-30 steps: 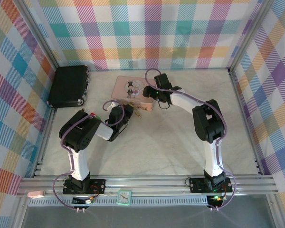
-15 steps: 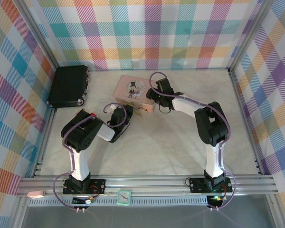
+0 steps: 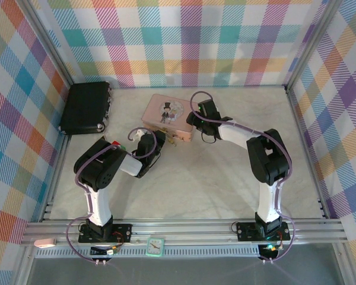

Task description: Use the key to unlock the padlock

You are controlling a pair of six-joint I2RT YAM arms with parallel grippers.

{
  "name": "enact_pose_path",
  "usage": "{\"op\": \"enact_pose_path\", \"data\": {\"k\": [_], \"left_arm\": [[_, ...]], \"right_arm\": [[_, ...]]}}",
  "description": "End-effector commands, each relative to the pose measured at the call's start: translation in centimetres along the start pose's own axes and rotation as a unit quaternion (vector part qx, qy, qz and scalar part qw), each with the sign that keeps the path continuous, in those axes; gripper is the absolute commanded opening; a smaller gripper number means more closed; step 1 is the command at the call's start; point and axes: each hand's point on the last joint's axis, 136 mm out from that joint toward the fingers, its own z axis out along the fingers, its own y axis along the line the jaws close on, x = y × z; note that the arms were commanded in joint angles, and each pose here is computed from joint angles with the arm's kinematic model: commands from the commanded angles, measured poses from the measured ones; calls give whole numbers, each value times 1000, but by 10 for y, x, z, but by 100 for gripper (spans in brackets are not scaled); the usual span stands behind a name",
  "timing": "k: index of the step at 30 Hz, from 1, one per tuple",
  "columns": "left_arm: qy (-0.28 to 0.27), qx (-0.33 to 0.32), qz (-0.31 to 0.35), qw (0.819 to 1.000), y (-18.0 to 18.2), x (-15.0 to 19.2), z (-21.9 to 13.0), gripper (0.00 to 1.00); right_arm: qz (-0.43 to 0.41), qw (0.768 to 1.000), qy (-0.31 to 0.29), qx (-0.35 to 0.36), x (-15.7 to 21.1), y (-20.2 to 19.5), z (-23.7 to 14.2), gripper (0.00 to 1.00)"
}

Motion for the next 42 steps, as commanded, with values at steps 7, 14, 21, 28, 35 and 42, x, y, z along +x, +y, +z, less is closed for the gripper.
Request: {"op": "enact_pose_path", "data": {"k": [7, 14, 21, 28, 35, 42], "left_arm": [[-78, -94, 81, 989, 22, -49, -21, 0], [-64, -62, 58, 994, 15, -42, -14, 0], [-89, -75, 61, 991, 14, -57, -29, 0], [-122, -89, 54, 987, 16, -73, -51, 0], [-56, -22, 80, 995, -16, -49, -32, 0], [-58, -40, 138, 988, -29, -53, -55, 0]], "right_arm": [[7, 996, 8, 85, -1, -55, 0, 69], [-1, 998, 7, 67, -4, -46, -2, 68], [-13, 997, 2, 77, -13, -53, -6, 68], [-22, 997, -7, 71, -27, -50, -10, 67], [-43, 999, -15, 9, -33, -25, -28, 70], [-104, 994, -1, -45, -29, -4, -59, 79]]}}
